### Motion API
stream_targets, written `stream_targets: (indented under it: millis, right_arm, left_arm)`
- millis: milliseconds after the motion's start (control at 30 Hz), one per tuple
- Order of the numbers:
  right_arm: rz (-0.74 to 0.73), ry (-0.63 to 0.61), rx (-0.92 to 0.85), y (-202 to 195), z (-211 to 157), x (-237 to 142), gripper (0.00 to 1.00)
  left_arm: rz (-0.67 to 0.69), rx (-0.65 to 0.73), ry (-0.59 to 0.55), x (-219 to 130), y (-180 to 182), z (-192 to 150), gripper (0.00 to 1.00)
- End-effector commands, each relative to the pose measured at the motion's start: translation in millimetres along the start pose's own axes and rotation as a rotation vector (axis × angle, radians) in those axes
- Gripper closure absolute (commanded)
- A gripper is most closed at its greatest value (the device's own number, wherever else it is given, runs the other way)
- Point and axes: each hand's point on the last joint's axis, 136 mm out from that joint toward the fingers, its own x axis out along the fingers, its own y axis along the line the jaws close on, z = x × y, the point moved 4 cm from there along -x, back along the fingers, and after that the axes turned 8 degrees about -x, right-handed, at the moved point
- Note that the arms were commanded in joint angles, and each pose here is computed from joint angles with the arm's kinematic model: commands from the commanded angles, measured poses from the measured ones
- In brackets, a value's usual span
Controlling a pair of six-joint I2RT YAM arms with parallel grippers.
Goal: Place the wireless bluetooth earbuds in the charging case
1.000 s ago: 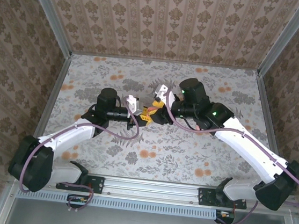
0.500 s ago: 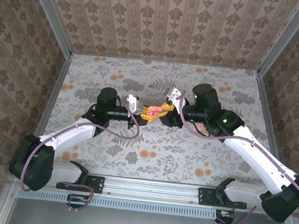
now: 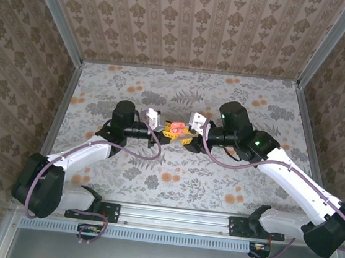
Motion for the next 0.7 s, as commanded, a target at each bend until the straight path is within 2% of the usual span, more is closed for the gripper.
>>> stream_targets:
  millis: [0, 333, 667]
  right_arm:
    - [-0.016, 0.013, -0.126, -3.0, 0.1, 2.0, 0.63]
    - [-0.025, 0.052, -0.316, -8.8, -3.9, 6.9, 0.62]
    - [0.038, 0.083, -0.376, -10.5, -2.9, 10.9, 0.62]
  left_arm:
    - [-0.041, 0.02, -0.019, -0.5, -6.9, 6.3, 0.83]
    - [-0.053, 0.027, -0.004, -0.9, -10.1, 6.2, 0.83]
    - [-0.056, 0.034, 0.012, -0.6, -11.9, 4.8, 0.83]
